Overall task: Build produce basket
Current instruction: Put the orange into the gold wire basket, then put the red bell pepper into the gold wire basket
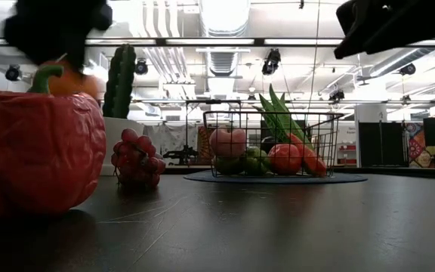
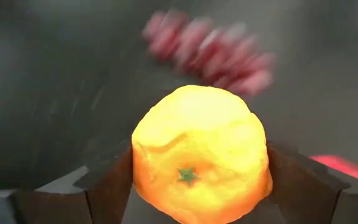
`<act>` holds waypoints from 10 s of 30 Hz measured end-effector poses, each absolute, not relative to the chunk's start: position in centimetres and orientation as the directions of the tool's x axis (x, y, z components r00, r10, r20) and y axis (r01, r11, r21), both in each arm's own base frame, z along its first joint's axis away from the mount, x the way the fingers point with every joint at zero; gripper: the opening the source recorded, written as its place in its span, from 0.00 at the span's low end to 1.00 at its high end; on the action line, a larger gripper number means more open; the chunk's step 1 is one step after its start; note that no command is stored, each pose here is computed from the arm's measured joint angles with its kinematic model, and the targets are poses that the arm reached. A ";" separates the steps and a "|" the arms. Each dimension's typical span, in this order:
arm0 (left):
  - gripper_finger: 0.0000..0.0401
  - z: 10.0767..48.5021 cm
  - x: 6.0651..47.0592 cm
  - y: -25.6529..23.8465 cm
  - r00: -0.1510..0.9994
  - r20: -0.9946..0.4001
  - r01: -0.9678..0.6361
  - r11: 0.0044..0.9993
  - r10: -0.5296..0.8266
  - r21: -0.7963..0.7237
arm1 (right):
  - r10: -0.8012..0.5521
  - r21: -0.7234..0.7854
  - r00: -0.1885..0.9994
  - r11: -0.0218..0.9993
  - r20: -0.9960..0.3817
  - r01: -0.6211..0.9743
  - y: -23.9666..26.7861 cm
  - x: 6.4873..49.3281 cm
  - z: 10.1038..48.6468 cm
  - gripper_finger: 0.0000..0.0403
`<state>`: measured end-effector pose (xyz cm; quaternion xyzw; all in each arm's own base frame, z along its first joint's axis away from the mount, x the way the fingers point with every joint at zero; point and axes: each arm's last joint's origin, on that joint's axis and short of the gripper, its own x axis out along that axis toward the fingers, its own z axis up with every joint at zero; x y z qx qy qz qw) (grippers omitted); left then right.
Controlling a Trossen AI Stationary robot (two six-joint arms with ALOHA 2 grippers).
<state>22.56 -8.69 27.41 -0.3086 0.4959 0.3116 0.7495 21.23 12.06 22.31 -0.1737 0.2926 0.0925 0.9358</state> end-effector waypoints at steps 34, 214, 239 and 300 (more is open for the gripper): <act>0.75 29.3 43.7 11.6 0.589 -0.713 -0.415 0.899 0.381 0.137 | 0.246 -0.223 0.965 0.939 -0.097 -0.262 7.4 14.9 22.9 0.24; 0.99 25.6 25.9 -17.8 0.641 -0.751 -0.175 0.923 -0.158 -0.343 | 0.130 -0.258 0.960 0.946 -0.248 -0.195 10.0 24.5 16.9 0.46; 0.99 22.0 28.1 -21.9 0.353 -0.935 -0.176 0.984 0.030 -0.035 | 0.135 -0.226 0.960 0.955 -0.244 -0.191 10.1 24.6 17.0 0.47; 0.59 22.7 33.0 -17.0 0.604 -0.767 -0.355 0.935 0.216 -0.017 | 0.221 -0.156 0.954 0.954 -0.202 -0.254 12.3 28.0 20.8 0.75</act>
